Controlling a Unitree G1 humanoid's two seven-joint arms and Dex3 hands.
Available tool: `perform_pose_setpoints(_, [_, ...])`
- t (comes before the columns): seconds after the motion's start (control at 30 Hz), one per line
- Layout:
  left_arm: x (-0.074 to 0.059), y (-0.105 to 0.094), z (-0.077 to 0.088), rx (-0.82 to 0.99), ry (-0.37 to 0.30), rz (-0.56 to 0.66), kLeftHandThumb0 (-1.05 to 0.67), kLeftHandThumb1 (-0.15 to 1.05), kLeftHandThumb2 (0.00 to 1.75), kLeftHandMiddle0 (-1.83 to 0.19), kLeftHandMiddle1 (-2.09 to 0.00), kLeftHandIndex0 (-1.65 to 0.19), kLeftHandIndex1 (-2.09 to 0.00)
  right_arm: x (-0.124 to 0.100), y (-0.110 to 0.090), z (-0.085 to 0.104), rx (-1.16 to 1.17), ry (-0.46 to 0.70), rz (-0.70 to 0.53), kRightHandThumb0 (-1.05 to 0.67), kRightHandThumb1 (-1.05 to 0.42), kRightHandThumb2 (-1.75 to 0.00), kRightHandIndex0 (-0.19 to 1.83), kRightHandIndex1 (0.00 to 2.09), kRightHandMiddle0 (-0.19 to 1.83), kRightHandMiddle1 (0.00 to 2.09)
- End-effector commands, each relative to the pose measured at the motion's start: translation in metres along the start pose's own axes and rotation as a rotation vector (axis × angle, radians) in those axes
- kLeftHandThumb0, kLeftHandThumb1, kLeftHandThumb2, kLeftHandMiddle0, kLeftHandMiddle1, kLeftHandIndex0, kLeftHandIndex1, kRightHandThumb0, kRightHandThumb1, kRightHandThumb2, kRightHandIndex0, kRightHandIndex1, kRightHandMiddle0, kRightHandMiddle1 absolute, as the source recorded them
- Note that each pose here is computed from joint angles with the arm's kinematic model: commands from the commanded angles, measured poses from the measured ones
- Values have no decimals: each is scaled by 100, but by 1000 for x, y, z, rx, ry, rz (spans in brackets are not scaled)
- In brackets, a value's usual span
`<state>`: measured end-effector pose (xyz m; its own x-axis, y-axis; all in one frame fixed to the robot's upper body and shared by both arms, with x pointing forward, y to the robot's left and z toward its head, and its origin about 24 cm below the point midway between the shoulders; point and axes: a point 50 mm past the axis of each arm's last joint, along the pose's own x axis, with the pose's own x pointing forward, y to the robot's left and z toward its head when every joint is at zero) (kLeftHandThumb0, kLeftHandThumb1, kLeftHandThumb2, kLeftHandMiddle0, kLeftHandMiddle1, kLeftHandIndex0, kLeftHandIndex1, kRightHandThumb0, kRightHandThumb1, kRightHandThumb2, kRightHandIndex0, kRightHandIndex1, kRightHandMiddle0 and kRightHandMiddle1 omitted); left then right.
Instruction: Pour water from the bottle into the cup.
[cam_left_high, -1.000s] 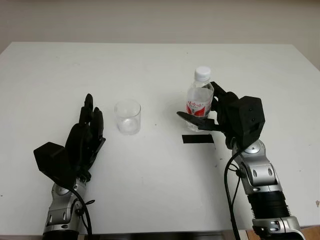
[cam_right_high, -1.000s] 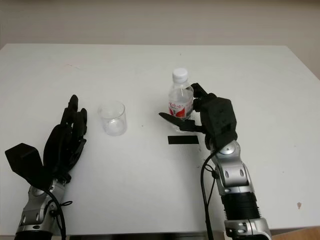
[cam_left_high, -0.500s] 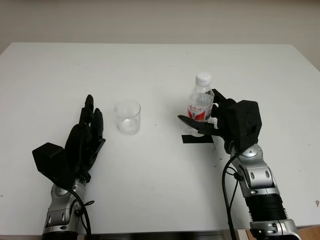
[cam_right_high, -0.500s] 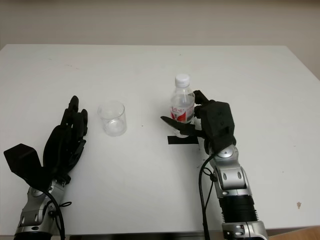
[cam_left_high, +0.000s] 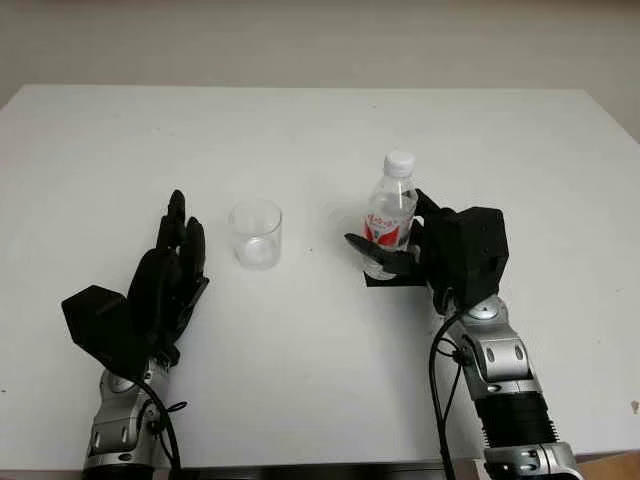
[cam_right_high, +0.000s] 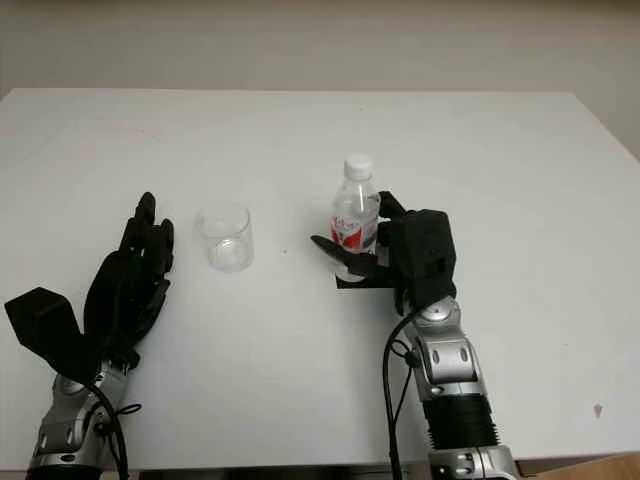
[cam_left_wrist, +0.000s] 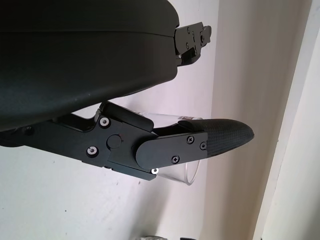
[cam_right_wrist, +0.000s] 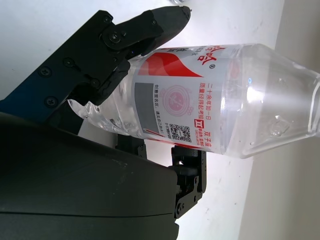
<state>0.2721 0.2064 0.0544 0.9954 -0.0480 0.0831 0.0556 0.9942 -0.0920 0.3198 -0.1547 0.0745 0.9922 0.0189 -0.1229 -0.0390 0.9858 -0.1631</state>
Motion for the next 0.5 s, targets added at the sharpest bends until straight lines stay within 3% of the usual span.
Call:
perform_pose_setpoints(0.0, [-3,3,0,9,3,6,-75,105,54,17,-6,18,-6,-1,-1,1,-7,-23,-5,-41,-105,-49,133,209,88,209])
perform_pose_setpoints(0.47, [-3,6,1,14,3,1,-76,105,54,17,-5,17,-5,-4,-5,1,-48,-62,-23,-40,-105,-49,131,209,83,209])
